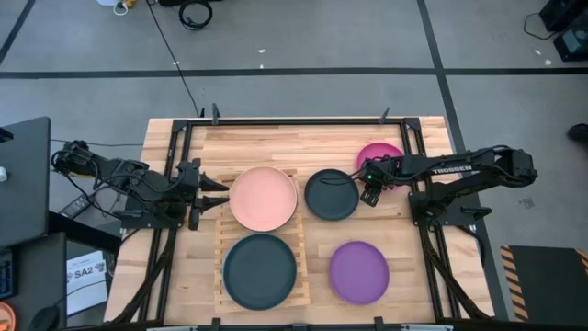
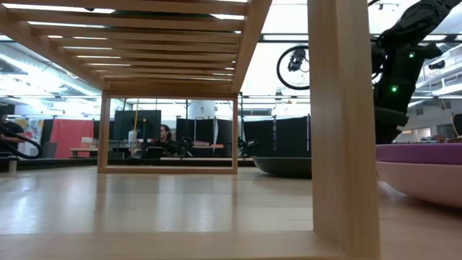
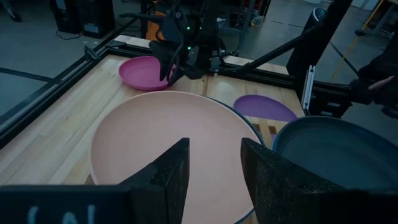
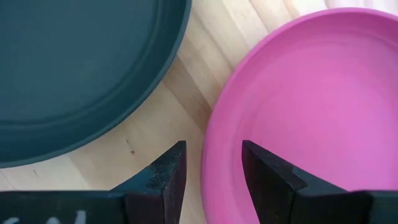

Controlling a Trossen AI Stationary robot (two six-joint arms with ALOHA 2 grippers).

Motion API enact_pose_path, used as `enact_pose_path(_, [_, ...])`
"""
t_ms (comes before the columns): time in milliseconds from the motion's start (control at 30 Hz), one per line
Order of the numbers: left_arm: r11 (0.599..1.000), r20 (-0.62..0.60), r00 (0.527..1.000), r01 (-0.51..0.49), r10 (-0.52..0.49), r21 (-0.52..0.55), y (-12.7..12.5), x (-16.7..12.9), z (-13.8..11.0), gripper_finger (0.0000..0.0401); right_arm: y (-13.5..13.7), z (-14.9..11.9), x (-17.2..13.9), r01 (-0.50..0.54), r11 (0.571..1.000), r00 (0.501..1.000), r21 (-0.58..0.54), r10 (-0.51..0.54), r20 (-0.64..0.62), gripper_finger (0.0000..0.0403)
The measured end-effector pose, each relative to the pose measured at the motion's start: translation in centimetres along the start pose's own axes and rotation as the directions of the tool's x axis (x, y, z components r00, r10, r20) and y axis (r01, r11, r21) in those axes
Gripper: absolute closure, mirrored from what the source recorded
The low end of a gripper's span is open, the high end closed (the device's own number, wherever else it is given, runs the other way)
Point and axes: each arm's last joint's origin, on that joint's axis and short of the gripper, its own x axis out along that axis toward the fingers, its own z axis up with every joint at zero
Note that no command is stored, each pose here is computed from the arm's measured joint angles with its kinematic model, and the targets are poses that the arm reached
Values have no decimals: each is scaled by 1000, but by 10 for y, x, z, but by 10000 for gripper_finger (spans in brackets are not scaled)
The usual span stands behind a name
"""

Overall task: Place and stack plates onto a shelf
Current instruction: Stack the pink plate on top of the brown plate on the shelf

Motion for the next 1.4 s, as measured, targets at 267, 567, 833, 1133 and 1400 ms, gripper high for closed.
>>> enact_pose_path(267, [1000, 0, 1000, 0, 0, -1, 0, 0, 0, 250, -1, 0, 0, 23, 1000, 1000, -1, -23, 4, 245])
enact_pose_path(567, [1000, 1, 1000, 0, 0, -6, 0, 0, 0, 250, 5, -2, 21, 29, 999, 992, -33, -33, -122, 248])
enact_pose_path(833, [1000, 1, 1000, 1, -1, -6, 0, 0, 0, 250, 5, -2, 22, 57, 998, 992, -28, -60, -115, 274])
enact_pose_path(1133, [1000, 1, 1000, 1, -1, -6, 0, 0, 0, 250, 2, -2, 18, 93, 995, 992, -23, -94, -81, 375])
enact_pose_path(1400, [1000, 1, 1000, 1, -1, -7, 0, 0, 0, 250, 1, 1, 16, 117, 993, 990, -27, -119, -71, 376])
